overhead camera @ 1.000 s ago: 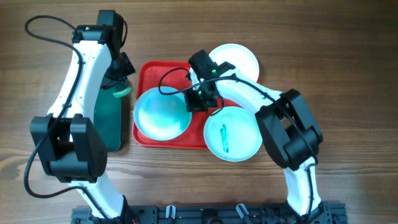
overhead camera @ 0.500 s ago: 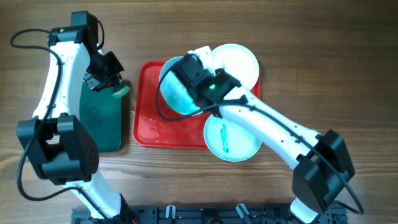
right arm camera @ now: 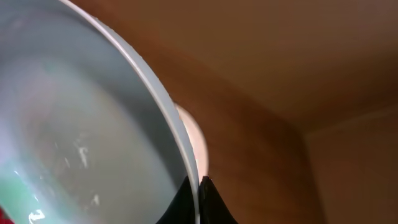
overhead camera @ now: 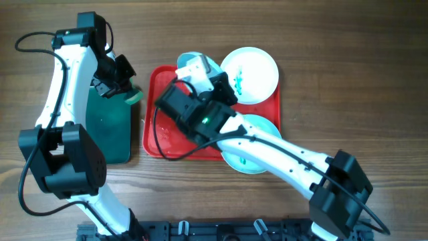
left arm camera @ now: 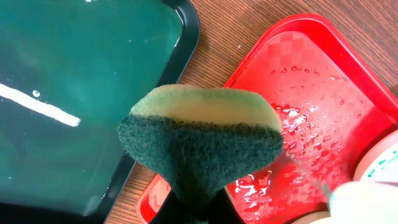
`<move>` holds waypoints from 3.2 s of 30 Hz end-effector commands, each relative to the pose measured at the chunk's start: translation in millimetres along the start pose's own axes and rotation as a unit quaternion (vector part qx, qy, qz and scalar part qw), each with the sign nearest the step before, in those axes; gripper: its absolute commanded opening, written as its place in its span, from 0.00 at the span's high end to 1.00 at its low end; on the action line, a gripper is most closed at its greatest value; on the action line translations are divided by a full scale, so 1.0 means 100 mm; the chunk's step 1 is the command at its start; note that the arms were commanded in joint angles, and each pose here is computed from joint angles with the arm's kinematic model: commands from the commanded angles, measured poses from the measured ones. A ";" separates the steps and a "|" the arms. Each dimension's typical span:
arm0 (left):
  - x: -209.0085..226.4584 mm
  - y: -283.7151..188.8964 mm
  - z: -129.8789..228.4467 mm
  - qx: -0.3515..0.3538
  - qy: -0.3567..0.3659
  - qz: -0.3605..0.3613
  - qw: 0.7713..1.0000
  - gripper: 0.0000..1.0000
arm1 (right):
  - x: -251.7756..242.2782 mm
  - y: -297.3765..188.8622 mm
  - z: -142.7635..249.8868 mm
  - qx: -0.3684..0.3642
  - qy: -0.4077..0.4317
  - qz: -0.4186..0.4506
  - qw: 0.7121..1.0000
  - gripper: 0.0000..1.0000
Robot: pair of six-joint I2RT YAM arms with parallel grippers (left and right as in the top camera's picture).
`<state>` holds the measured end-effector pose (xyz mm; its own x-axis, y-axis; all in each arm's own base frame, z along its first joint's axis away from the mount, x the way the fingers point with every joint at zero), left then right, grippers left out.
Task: Clean dirty plates on tray and stack at the side
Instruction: 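Lift the cleaned plate with the right gripper and place it right of the tray, then move the right gripper to grasp the rim of the lower-right plate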
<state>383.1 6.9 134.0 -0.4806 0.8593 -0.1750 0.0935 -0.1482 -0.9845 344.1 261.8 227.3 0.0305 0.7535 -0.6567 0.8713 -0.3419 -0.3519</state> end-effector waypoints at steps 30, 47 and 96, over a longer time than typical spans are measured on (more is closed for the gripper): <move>-0.09 -0.11 -0.01 -0.014 0.015 0.017 1.000 0.96 | 0.59 -0.34 0.18 0.036 -0.033 -0.185 0.982 0.96; -0.67 -0.04 0.15 -0.041 0.097 0.032 0.994 0.96 | -0.99 1.07 1.05 0.312 0.329 -0.414 0.789 0.96; -0.84 -0.02 0.17 -0.058 0.115 0.035 0.991 0.96 | -0.46 0.42 2.64 0.512 0.282 -0.372 0.721 0.79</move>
<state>404.9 -73.4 138.1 -0.2720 0.9372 -0.2184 0.1869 -0.1712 -0.9673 261.2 62.0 77.7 0.1721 0.9392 0.2970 -0.0365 0.3074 -0.9509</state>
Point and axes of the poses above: each gripper's point midway between its finger pads, its own y axis out along the fingers, its own x axis along the line the jaws close on, z = x × y, the point moved 2 cm from there along -y, back along the fingers, and after that the axes turned 2 degrees about y, right-handed, at the moved point
